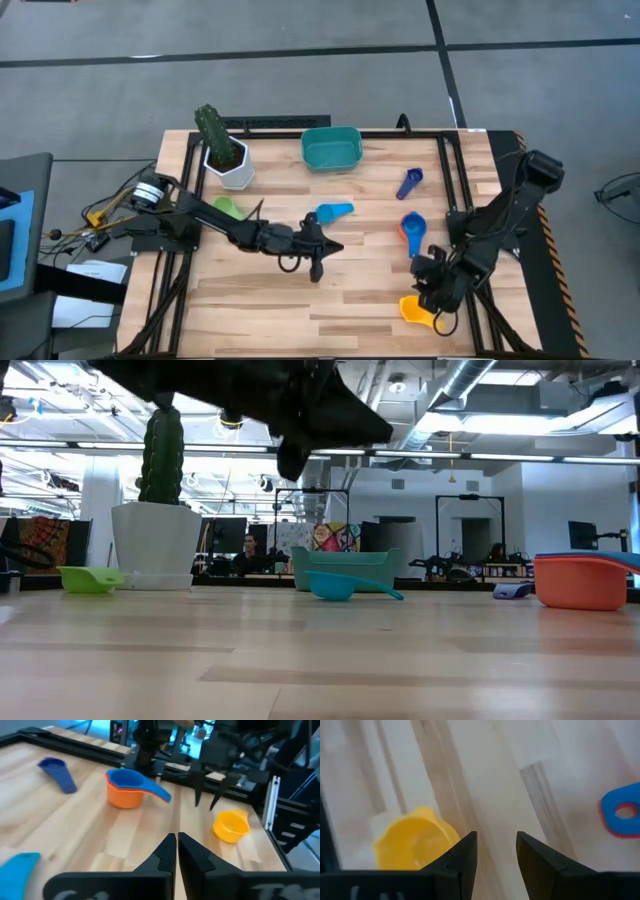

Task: Nest measuring cups in basket
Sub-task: Stack the yellow measuring cup into the large blue measuring cup

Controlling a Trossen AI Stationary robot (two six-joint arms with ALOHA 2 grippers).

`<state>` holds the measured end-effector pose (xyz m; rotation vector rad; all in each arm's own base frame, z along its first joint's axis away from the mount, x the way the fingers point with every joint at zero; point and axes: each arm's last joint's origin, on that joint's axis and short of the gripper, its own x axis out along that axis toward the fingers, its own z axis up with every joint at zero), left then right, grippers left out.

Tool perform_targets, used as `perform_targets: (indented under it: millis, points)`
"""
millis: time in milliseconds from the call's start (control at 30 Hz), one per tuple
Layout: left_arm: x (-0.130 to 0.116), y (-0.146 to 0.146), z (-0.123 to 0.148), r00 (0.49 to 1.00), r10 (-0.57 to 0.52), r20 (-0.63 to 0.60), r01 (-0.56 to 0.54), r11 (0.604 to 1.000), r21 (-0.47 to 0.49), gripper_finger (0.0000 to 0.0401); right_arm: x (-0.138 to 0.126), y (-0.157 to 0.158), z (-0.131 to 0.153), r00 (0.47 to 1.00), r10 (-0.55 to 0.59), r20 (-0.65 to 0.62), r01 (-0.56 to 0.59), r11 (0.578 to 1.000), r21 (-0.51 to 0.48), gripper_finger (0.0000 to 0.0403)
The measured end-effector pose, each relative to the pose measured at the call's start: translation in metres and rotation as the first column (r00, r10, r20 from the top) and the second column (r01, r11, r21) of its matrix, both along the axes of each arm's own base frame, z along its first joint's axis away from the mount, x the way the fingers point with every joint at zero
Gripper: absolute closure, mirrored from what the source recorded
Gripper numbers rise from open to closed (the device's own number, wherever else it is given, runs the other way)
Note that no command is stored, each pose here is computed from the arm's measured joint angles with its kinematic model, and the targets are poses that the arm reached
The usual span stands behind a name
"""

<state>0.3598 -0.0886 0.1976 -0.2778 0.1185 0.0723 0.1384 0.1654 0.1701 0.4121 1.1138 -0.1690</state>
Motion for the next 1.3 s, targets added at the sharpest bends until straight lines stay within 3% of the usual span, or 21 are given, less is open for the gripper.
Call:
perform_targets:
  millis: [233,567,667,900,1167,1300]
  points:
    - [0.011,-0.02,-0.026,0.999,-0.036,-0.02,0.036,0.999,-0.019,0.035,0.003,0.016,-0.016,0.999,0.031,-0.019,-0.031,0.999,0.018,0.0243]
    - [0.013,-0.03,-0.027,0.998,-0.067,-0.014,0.067,0.997,-0.026,0.0293,0.007,0.019,-0.013,0.999,0.003,-0.035,-0.003,1.0,-0.008,0.0243]
    - [0.012,-0.031,-0.03,0.995,-0.087,-0.045,0.087,0.996,-0.017,0.0289,0.009,0.022,-0.002,0.999,0.003,-0.035,-0.004,0.999,-0.033,0.0243]
    - [0.011,-0.031,-0.034,0.993,-0.086,-0.08,0.084,0.996,-0.029,0.0289,0.012,0.035,0.008,0.999,0.038,0.001,-0.038,0.999,0.036,0.0243]
    - [0.009,-0.037,-0.034,0.992,-0.096,-0.08,0.09,0.993,-0.069,0.0289,0.017,0.039,-0.014,0.996,0.036,-0.079,-0.037,0.999,-0.016,0.0246]
    - [0.008,-0.039,-0.034,0.991,-0.102,-0.082,0.096,0.993,-0.07,0.0289,0.021,0.038,-0.021,0.995,-0.01,-0.101,0.008,1.0,-0.024,0.0278]
